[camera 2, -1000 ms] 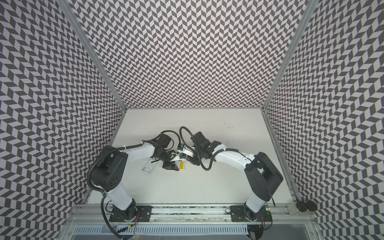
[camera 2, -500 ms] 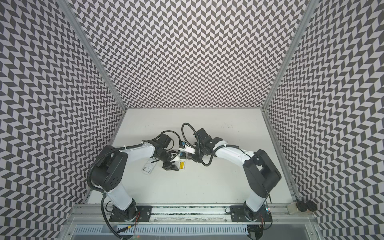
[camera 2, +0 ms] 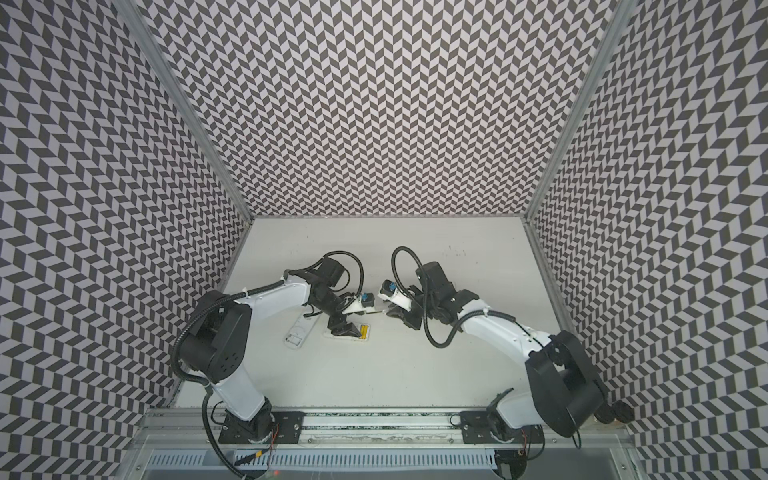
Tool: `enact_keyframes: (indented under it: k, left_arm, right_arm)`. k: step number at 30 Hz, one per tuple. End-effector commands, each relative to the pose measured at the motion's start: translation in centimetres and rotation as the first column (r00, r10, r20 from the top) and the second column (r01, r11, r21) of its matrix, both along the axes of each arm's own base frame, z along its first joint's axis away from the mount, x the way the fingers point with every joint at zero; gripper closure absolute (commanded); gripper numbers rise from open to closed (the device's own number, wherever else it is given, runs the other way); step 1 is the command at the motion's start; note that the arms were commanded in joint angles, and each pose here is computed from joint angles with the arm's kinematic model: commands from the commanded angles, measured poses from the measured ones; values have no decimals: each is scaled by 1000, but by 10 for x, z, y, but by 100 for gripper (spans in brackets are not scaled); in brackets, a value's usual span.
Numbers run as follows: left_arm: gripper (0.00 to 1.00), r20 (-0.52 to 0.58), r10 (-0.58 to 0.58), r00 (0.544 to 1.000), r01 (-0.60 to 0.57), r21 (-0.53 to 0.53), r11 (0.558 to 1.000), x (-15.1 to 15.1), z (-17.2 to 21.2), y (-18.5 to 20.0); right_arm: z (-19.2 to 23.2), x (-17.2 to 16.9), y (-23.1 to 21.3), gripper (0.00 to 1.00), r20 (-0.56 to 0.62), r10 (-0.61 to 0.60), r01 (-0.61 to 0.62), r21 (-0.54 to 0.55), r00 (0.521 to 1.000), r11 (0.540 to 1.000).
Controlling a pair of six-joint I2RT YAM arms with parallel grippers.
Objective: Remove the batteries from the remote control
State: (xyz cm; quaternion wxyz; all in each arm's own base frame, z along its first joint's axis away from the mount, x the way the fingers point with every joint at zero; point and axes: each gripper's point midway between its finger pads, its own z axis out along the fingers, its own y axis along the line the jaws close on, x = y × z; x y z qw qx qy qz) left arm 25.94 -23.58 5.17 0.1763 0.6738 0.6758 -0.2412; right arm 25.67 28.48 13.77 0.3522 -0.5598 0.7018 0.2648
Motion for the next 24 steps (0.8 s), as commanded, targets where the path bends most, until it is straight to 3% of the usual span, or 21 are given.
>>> enact_keyframes:
  k: [1, 9, 12, 17, 20, 24]
  left_arm:
    - [21, 41, 4, 999, -8, 92, 996, -3, -9, 18]
    - [21, 68, 33, 997, -45, 175, 983, 3, -25, 38]
    - [28, 63, 39, 997, -50, 188, 981, 1, -30, 40]
    - [44, 68, 86, 994, -98, 195, 976, -1, -40, 44]
    - [54, 50, 106, 993, -114, 177, 978, -1, -40, 40]
    - [55, 15, 58, 998, -59, 166, 984, -14, -43, 32]
  right_arm:
    - [1, -5, 11, 100, 44, 38, -39, 22, 998, 999]
    - [-13, -21, 19, 100, -5, 61, -61, -7, 998, 998]
    - [-10, -19, 21, 100, -117, -9, 9, -1, 993, 1000]
    - [-5, -36, 16, 100, -167, 18, -18, 4, 986, 1000]
    - [-10, -33, 10, 100, -105, -5, 2, -31, 994, 1000]
    - [-17, -26, 11, 100, -1, 40, -39, -99, 999, 994]
